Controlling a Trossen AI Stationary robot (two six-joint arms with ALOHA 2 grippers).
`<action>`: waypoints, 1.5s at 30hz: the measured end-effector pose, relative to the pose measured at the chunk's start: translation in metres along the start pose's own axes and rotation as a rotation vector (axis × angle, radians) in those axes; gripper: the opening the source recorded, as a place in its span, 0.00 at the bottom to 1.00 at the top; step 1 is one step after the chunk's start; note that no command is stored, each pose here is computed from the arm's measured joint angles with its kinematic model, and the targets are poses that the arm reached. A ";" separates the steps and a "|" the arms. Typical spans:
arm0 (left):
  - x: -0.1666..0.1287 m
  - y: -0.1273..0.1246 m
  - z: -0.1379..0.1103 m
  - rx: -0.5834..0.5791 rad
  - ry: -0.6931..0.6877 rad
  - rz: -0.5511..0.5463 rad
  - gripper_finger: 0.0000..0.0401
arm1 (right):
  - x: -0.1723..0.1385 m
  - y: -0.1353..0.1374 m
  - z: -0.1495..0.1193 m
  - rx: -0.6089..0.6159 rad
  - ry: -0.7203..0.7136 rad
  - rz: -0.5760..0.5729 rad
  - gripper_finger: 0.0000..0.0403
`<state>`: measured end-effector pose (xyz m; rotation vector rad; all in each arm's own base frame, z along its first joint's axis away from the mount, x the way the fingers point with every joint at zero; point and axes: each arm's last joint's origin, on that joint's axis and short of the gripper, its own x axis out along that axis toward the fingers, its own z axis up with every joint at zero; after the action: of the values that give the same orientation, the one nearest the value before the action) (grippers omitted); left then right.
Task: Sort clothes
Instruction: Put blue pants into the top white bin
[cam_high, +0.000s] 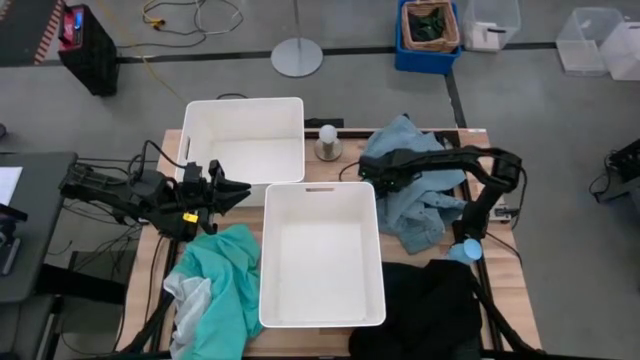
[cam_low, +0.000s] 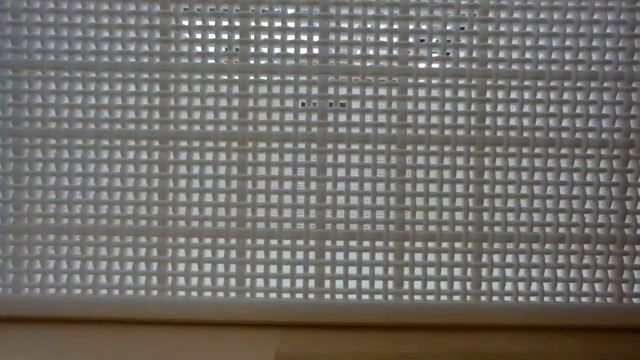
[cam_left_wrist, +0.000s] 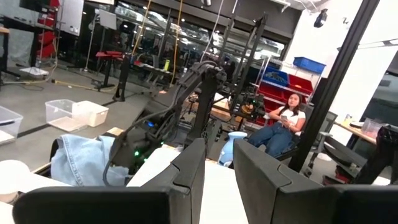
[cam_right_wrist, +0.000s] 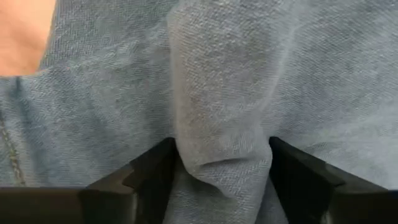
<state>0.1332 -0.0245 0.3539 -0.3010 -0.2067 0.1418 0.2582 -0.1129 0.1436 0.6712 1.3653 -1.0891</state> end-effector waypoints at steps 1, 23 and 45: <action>0.000 0.000 0.000 0.000 0.000 0.000 0.20 | 0.002 0.002 -0.001 -0.007 0.003 -0.006 0.59; 0.000 0.000 -0.001 0.004 0.006 0.001 0.20 | -0.110 -0.042 -0.026 0.109 -0.307 0.264 0.07; 0.000 0.000 -0.001 0.004 0.006 0.002 0.20 | -0.291 -0.137 -0.072 0.184 -1.008 0.563 0.07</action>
<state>0.1334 -0.0245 0.3532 -0.2980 -0.2004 0.1430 0.1419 -0.0391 0.4435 0.4709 0.1884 -0.8798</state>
